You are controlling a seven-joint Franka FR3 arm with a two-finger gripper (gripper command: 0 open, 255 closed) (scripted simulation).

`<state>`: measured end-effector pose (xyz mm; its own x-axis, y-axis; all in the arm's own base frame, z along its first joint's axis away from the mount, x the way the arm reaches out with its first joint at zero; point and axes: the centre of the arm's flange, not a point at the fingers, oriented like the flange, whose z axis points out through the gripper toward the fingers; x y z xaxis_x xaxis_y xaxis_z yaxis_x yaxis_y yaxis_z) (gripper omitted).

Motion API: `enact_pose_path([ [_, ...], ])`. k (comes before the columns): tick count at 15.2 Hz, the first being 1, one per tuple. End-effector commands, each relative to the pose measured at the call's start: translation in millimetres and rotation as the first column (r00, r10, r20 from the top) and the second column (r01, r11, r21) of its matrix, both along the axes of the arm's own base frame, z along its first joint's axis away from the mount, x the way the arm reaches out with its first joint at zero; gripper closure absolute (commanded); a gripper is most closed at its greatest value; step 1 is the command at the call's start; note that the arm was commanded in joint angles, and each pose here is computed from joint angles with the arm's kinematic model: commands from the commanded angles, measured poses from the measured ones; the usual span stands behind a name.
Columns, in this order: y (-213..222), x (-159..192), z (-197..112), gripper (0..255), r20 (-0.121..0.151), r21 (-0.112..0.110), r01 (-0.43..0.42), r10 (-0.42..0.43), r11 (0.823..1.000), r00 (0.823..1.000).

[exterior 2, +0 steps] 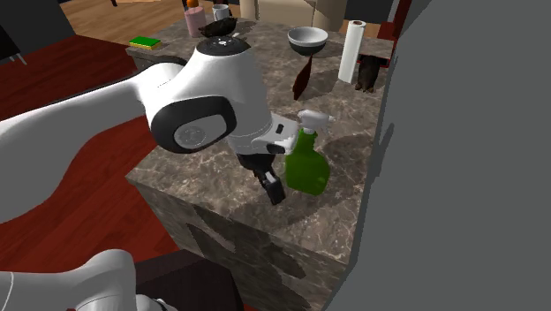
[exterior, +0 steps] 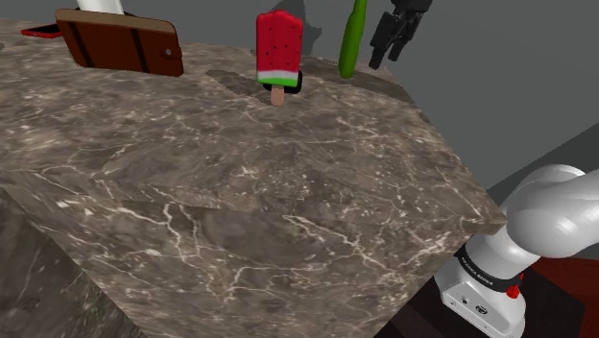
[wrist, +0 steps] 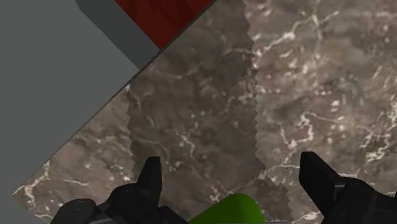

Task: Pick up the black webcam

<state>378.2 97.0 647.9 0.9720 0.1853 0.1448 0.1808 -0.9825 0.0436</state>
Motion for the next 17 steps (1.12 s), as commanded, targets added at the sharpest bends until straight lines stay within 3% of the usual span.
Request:
enact_pose_path([
  [1,24,16,-2,0,-0.006,-0.006,-0.046,0.045,0.999,0.999],
  [9,119,64,4,0,-0.031,-0.029,-0.221,0.220,0.975,0.975],
  [17,222,94,7,0,-0.060,-0.047,-0.390,0.387,0.919,0.920],
])
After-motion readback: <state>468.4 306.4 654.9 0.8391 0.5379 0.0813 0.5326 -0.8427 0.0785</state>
